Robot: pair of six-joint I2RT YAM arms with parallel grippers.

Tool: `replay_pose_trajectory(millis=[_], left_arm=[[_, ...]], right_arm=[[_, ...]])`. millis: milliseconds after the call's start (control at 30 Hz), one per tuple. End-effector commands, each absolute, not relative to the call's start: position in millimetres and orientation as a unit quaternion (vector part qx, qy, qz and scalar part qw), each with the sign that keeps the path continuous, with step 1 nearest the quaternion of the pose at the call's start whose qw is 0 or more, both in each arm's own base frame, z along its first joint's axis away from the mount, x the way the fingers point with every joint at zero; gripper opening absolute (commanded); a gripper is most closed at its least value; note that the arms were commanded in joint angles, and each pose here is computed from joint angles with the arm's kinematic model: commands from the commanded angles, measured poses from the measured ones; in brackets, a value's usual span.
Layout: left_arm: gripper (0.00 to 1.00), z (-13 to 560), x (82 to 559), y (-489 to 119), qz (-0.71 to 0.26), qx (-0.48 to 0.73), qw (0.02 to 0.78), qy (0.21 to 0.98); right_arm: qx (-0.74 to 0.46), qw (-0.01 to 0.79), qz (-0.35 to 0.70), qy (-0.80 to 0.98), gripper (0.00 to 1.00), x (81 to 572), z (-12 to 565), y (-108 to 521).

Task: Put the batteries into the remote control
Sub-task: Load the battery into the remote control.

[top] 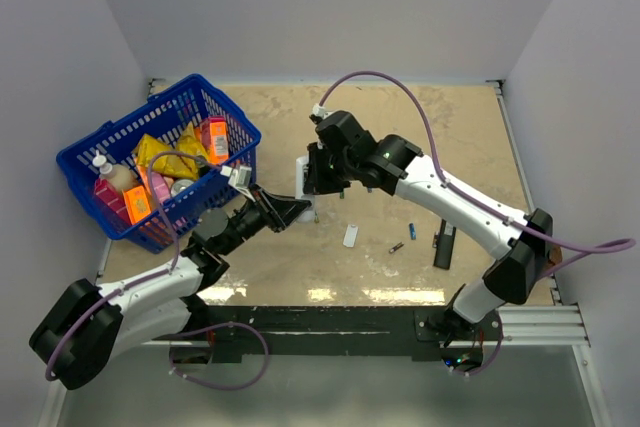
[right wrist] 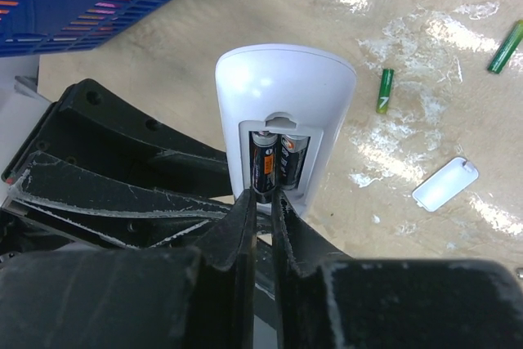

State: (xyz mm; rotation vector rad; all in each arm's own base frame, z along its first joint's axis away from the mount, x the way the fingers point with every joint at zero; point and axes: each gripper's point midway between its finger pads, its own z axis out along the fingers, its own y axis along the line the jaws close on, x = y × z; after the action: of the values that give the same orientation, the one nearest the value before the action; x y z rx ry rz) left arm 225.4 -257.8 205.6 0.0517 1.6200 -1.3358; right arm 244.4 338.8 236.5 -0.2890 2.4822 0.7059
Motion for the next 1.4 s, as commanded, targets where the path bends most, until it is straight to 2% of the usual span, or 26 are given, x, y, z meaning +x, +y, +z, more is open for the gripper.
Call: replay_pose_trajectory(millis=[0,300,700,1233,1367], left_arm=[[0.00,251.2,215.9,-259.4,-0.603,0.024,0.516,0.607],[0.00,252.4,215.3,-258.6,-0.617,0.003,0.502,0.606],[0.00,249.2,216.3,-260.3,-0.631,-0.025,0.476,0.612],[0.00,248.6,212.4,-254.8,-0.673,-0.082,0.436,0.592],[0.00,249.8,213.6,-252.9,-0.673,-0.086,0.438,0.590]], right_arm=[[-0.109,0.286,0.266,0.914,0.13,253.4,251.7,338.7],[-0.108,0.290,0.270,0.912,0.25,252.4,257.7,337.4],[-0.107,0.286,0.282,0.909,0.28,248.5,265.1,339.3],[-0.115,0.303,0.282,0.903,0.41,253.3,283.1,339.4],[-0.130,0.333,0.297,0.885,0.43,254.9,303.3,338.7]])
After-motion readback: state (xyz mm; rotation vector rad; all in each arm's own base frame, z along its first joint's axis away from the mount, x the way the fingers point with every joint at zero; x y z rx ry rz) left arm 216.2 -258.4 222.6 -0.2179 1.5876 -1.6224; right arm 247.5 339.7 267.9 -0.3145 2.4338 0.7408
